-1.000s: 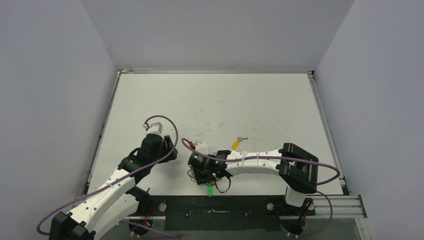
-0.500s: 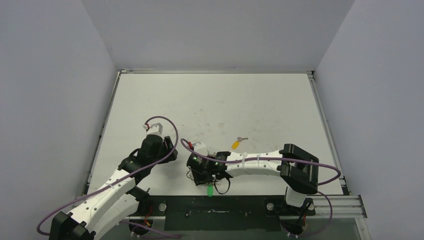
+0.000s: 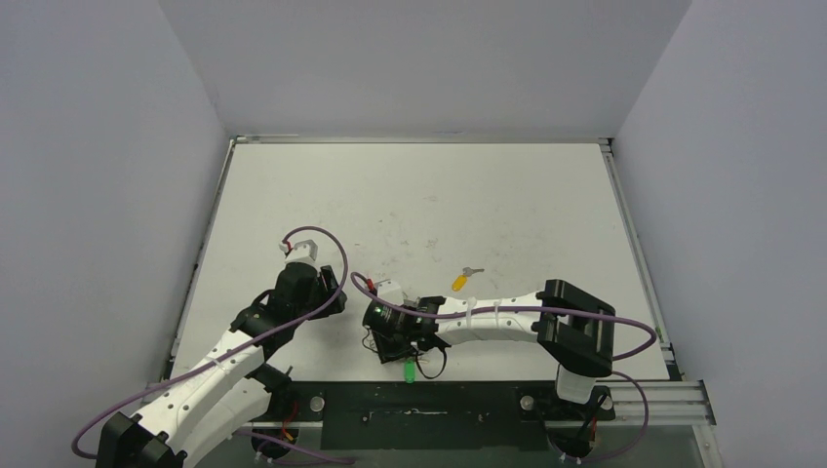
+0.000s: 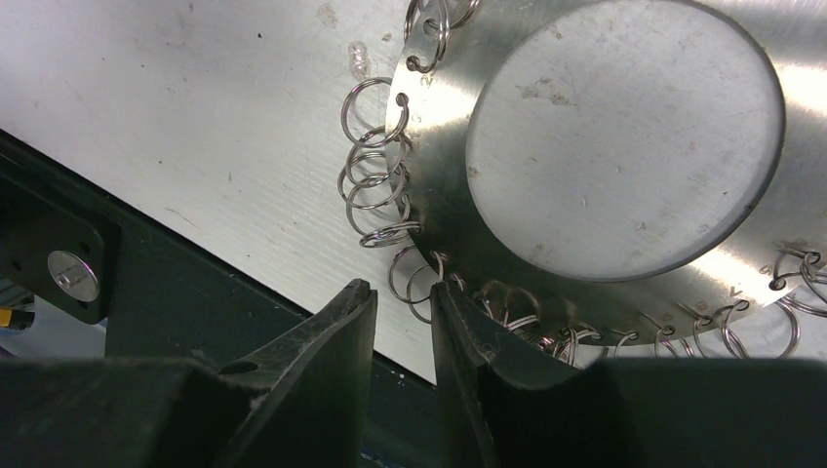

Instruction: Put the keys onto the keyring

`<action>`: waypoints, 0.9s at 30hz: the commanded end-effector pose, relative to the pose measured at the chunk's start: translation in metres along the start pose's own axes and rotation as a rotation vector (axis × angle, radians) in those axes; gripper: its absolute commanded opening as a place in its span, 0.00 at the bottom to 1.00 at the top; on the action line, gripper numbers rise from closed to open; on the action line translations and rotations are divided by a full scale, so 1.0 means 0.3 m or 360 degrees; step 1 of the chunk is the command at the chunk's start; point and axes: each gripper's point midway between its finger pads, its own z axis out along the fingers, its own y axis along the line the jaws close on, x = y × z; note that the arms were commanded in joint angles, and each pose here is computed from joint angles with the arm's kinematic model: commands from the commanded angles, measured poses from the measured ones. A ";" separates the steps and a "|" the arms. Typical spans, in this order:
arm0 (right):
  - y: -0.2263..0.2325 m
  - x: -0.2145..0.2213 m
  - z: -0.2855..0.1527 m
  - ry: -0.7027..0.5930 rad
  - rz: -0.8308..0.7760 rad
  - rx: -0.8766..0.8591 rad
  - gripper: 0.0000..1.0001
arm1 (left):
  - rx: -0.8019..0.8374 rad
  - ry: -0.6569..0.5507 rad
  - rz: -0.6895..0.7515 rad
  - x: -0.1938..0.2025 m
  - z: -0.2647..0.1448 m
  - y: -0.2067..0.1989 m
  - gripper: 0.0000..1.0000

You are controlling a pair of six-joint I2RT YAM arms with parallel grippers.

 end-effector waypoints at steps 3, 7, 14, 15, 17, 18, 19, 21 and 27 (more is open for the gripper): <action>-0.007 -0.007 0.013 -0.0028 -0.0008 0.0043 0.29 | 0.0056 -0.0065 0.0002 -0.037 0.002 -0.026 0.51; -0.012 -0.023 -0.014 -0.0077 -0.0020 0.0054 0.30 | 0.0057 -0.0066 0.0006 -0.037 0.002 -0.026 0.51; 0.000 -0.046 -0.045 -0.0137 -0.0003 0.0008 0.31 | 0.0062 -0.0065 0.0006 -0.037 0.001 -0.028 0.51; 0.000 -0.047 -0.044 -0.0139 -0.0001 0.0006 0.30 | 0.0060 -0.0062 0.0007 -0.035 0.002 -0.026 0.51; 0.006 -0.047 -0.043 -0.0139 -0.0002 -0.0005 0.30 | 0.0065 -0.0065 0.0006 -0.037 0.001 -0.029 0.51; 0.008 -0.049 -0.042 -0.0141 -0.0003 -0.0007 0.30 | 0.0065 -0.0066 0.0007 -0.038 0.001 -0.029 0.51; 0.008 -0.051 -0.043 -0.0144 -0.0007 -0.0006 0.30 | 0.0066 -0.0063 0.0006 -0.037 0.001 -0.029 0.51; 0.010 -0.050 -0.041 -0.0141 -0.0009 -0.0008 0.30 | 0.0073 -0.0068 0.0009 -0.040 -0.001 -0.032 0.51; 0.031 -0.060 -0.045 -0.0146 0.0004 -0.0039 0.29 | 0.0078 -0.0070 0.0008 -0.040 0.000 -0.034 0.51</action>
